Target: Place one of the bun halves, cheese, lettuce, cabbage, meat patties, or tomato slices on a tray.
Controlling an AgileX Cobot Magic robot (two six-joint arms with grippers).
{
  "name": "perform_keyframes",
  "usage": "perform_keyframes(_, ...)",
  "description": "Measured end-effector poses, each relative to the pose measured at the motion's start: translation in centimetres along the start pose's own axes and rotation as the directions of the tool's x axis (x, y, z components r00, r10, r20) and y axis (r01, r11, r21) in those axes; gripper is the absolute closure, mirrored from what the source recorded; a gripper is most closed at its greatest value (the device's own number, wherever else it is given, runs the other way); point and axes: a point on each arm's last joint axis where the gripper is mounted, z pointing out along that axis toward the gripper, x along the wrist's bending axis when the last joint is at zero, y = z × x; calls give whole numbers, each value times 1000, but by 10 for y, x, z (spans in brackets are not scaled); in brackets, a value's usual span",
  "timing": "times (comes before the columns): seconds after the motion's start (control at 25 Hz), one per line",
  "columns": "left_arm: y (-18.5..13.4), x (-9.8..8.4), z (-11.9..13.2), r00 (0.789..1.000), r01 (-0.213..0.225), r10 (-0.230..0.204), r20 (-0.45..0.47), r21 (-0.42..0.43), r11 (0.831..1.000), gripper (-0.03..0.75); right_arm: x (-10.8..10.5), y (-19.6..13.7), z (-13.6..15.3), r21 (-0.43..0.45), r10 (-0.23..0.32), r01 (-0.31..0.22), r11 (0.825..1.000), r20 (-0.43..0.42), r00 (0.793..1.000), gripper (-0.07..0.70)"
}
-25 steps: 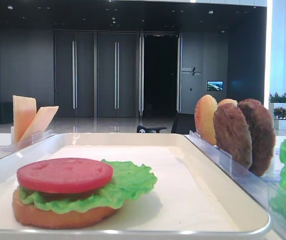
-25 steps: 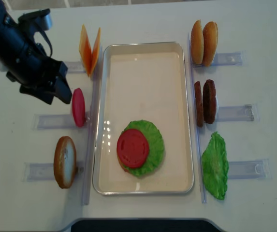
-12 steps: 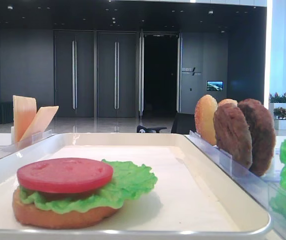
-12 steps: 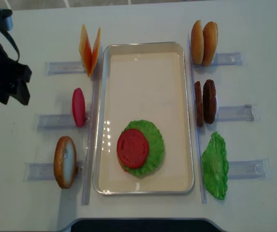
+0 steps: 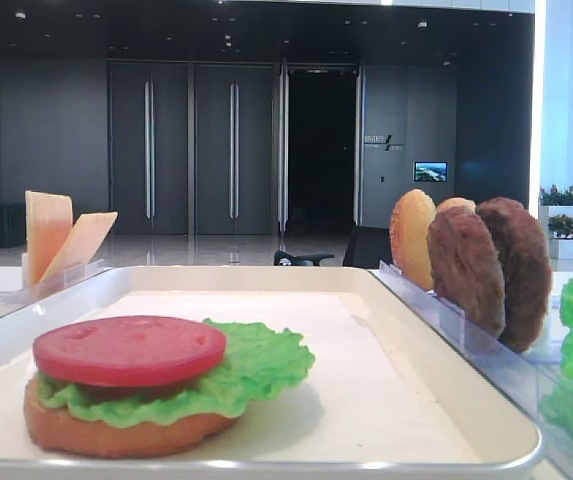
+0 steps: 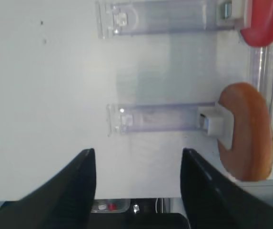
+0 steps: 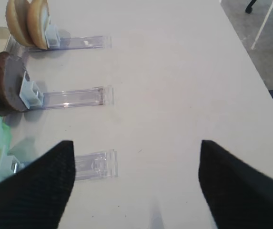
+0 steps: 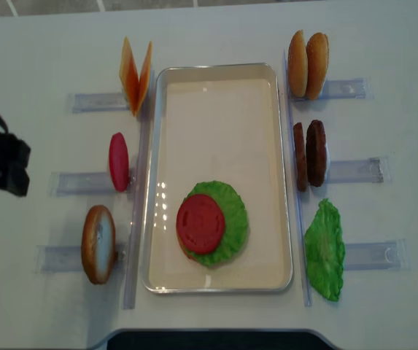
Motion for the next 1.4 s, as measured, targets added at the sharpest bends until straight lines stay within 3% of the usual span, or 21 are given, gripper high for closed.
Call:
perform_keyframes(0.16, -42, -3, -1, 1000, 5, -5, 2, -47, 999, 286, 0, 0, 0, 0, 0, 0, 1000, 0, 1000, 91)
perform_keyframes(0.28, -70, -5, 0, 1000, 8, -8, 1, -133, 991, 286, 0, 0, 0, 0, 0, 0, 1000, 0, 1000, 91)
perform_keyframes(0.6, -131, -9, 5, 1000, 15, -19, -8, -364, 931, 286, 0, 0, 0, 0, 0, 0, 1000, 0, 1000, 91)
perform_keyframes(0.76, -151, -10, 4, 999, 35, -41, -3, -461, 887, 286, 0, 0, 0, 0, 0, 0, 1000, 0, 1000, 91)
perform_keyframes(1.08, -183, -11, -10, 995, 87, -98, 20, -662, 744, 286, 0, 0, 0, 0, 0, 0, 1000, 0, 1000, 91)
perform_keyframes(1.24, -198, -11, -13, 994, 92, -105, 28, -730, 677, 286, 0, 0, 0, 0, 0, 0, 1000, 0, 1000, 91)
perform_keyframes(1.32, -202, -12, -13, 994, 92, -106, 29, -749, 656, 286, 0, 0, 0, 0, 0, 0, 1000, 0, 1000, 91)
perform_keyframes(1.4, -203, -12, -13, 994, 92, -106, 29, -751, 654, 286, 0, 0, 0, 0, 0, 0, 1000, 0, 1000, 91)
